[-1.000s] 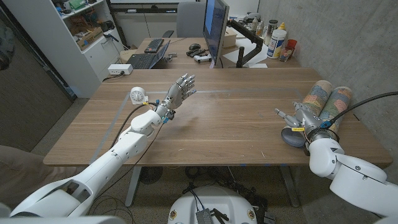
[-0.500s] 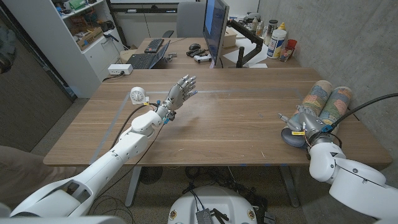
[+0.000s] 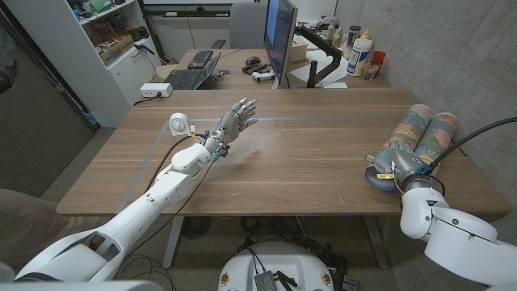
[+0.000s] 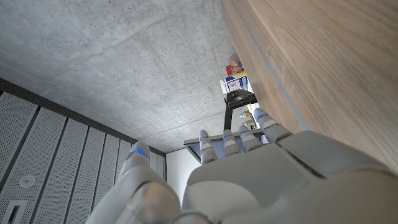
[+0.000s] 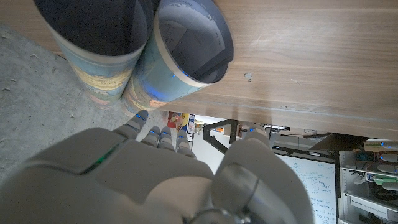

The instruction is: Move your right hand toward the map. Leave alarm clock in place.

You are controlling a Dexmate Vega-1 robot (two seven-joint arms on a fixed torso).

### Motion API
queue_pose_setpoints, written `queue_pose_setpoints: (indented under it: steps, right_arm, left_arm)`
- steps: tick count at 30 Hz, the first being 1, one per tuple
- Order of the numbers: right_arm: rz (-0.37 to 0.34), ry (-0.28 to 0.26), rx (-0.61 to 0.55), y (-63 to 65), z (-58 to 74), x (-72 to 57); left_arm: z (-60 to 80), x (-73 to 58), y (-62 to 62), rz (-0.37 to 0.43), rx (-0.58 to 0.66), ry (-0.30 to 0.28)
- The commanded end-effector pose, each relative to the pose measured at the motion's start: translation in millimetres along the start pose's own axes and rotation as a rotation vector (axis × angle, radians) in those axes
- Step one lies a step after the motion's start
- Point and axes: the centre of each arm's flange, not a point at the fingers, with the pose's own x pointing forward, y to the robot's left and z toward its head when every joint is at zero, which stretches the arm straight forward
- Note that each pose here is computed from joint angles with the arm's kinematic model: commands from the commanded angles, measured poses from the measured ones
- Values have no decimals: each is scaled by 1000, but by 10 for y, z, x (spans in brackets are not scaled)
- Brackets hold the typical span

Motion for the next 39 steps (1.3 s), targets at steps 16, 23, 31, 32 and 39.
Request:
queue_pose_setpoints:
  steps: [16,23,31,32,39]
  right_arm:
    - [78,22,-78,85,16,-2]
    - [75,16,-89,79,13,-32]
    - [80,37,-95,50,13,-48]
    - [80,41,-96,54,16,-48]
    - [92,57,-103,82,25,-43]
  left_arm:
    - [-16,8,-29,-3,-5,8]
    - [-27,2,-47,0,-11,6]
    - [-34,2,-54,-2,-13,4]
    - [-38,3,-51,-2,-14,4]
    - [-41,11,-34,-2,-15,1]
